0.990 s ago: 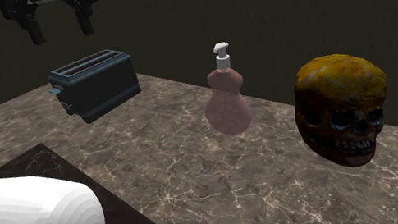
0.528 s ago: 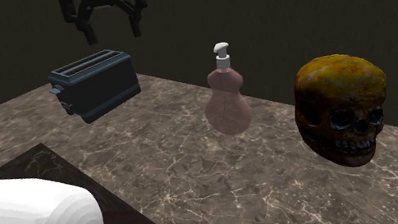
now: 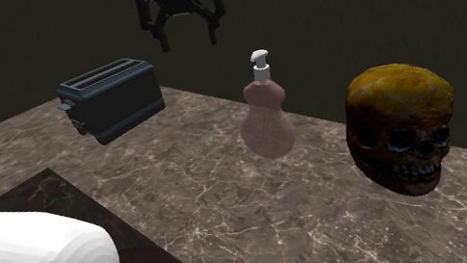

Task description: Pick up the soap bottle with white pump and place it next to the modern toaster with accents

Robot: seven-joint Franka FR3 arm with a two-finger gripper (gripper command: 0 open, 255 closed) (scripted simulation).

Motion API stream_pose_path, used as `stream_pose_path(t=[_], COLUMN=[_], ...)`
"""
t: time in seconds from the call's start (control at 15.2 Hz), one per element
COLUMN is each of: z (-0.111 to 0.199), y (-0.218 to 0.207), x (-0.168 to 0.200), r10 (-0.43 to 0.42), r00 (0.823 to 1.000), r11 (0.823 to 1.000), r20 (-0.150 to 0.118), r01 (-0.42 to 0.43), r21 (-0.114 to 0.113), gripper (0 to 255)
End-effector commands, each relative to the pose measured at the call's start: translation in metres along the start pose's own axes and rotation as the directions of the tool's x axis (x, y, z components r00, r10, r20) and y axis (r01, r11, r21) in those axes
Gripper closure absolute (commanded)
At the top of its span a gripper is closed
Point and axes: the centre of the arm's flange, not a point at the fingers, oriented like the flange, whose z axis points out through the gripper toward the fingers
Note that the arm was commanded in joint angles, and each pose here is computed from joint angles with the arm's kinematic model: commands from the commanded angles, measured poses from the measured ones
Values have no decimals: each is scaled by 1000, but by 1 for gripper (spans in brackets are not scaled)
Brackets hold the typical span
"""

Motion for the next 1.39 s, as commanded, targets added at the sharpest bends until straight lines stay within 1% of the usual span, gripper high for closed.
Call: stream_pose_path(t=[0.0, 0.73, 0.79, 1.25, 1.32], z=[10, 50, 51, 91, 91], y=[21, 123, 126, 126, 126], x=[17, 108, 112, 113, 113], r10=[1, 6, 7, 7, 7], r00=[1000, 1000, 999, 999, 999], r11=[1000, 1000, 1000, 1000, 1000], r20=[-5, -31, -32, -32, -32], r01=[-1, -6, -6, -6, -6], r21=[-1, 2, 2, 2, 2], gripper=[0, 0, 0, 0, 0])
